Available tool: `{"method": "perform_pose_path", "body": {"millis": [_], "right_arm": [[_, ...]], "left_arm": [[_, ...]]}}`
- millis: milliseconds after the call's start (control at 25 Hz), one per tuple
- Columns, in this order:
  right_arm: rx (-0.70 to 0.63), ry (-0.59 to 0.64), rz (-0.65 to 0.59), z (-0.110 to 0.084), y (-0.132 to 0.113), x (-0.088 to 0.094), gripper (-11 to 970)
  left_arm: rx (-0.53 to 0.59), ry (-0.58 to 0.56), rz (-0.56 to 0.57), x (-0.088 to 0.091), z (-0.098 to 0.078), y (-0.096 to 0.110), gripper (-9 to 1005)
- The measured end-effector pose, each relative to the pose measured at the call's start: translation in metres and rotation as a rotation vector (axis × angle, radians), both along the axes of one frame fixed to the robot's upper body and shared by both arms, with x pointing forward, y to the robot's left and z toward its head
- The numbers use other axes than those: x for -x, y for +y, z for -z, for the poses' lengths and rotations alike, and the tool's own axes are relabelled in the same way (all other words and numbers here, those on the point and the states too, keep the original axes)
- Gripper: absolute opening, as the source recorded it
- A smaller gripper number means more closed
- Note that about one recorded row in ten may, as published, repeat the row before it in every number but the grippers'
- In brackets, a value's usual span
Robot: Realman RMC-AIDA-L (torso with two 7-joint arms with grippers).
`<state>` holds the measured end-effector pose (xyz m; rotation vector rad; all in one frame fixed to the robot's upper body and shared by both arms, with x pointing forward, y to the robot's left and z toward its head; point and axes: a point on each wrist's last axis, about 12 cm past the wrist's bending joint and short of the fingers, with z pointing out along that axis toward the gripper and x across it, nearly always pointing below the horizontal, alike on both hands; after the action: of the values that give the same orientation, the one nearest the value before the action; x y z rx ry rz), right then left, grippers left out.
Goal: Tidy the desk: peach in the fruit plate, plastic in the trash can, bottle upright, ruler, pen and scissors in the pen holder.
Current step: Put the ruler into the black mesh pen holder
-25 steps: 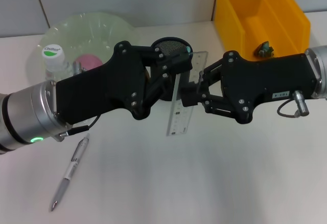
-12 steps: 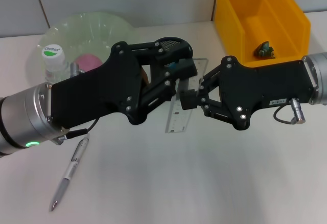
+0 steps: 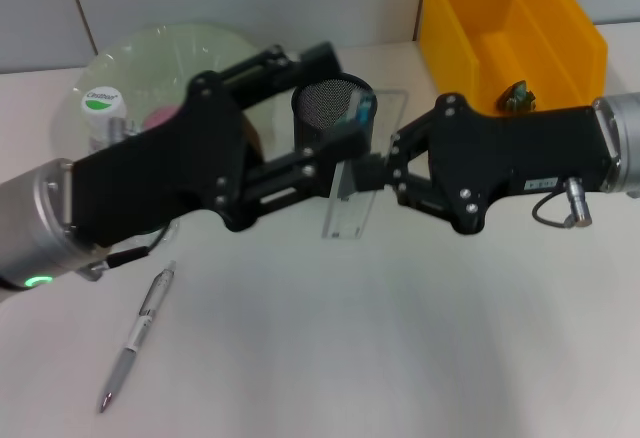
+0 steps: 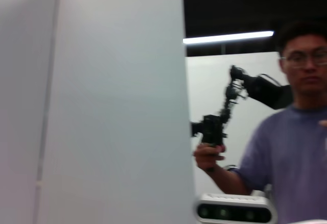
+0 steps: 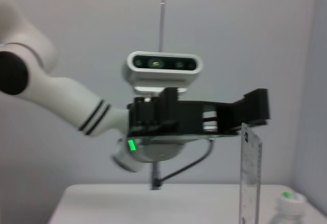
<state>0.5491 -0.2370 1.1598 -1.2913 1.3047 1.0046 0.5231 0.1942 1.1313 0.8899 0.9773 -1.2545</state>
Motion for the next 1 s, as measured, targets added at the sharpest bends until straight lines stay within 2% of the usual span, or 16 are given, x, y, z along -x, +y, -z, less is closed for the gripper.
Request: {"method": "perform_pose_path", "body": {"millis": [200,280,320,440,640,680,720,760,1000], "right_arm": [[-0.061,-0.02,0.143,0.004,-0.015,-0.004,10],[-0.09,-0.046,0.205,0.005,-0.02,-0.007,10],[-0.099,-0.059,0.241,0.006,-0.023,-0.009,10],[-0.136,-0.099,0.32,0.01,-0.026,-0.015,10],[-0.235,-0.177,0.46,0.024,-0.021,-0.026,10],[-0.237,-0.18,0.482,0.028,-0.018,-0.029,10],[-0.232,-0.185,0.495,0.032,-0.014,-0.032,10],[-0.22,-0.186,0.513,0.036,-0.011,-0.035,10],[-0.159,-0.181,0.591,0.057,0.019,-0.054,11]], "left_arm": [[0.017,0.013,-0.102,0.003,0.005,0.021,686],[0.018,0.015,-0.125,0.003,0.007,0.025,805],[0.016,0.023,-0.187,0.006,0.012,0.036,864],[0.003,0.025,-0.24,0.011,0.019,0.044,864],[-0.004,0.029,-0.267,0.014,0.023,0.048,863],[-0.036,0.046,-0.366,0.026,0.04,0.065,863],[-0.036,0.046,-0.366,0.026,0.04,0.065,863],[-0.057,0.048,-0.405,0.032,0.047,0.073,863],[-0.073,0.072,-0.413,0.037,0.051,0.081,859]]}}
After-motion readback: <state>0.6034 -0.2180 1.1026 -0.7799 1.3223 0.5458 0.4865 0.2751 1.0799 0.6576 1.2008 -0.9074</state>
